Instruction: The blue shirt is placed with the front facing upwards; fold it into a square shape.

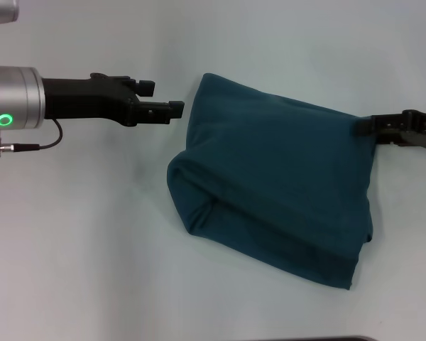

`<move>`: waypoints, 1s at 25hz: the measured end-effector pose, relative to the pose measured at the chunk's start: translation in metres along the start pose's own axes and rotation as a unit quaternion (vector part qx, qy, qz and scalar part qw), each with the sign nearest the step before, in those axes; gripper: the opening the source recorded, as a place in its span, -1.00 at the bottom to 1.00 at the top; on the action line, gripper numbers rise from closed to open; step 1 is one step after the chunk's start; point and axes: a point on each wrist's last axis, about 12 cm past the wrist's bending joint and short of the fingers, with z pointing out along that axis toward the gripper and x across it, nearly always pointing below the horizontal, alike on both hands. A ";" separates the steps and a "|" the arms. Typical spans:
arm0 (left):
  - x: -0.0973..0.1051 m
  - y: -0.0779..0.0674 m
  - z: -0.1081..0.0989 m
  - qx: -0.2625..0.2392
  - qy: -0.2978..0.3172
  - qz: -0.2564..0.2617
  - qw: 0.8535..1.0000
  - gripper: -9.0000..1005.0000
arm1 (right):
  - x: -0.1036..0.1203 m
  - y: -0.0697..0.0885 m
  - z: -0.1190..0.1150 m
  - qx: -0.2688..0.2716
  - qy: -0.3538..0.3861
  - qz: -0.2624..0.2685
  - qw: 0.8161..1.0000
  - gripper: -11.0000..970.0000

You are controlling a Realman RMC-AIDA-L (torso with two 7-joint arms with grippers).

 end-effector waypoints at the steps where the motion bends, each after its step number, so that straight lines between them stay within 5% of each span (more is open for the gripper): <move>1: 0.000 0.000 0.000 0.000 0.000 0.000 1.000 0.60 | 0.000 -0.001 -0.001 0.002 -0.001 0.002 1.000 0.43; 25: -0.001 0.000 0.000 0.000 -0.001 0.002 1.000 0.60 | -0.009 -0.001 -0.001 0.019 -0.012 -0.002 1.000 0.43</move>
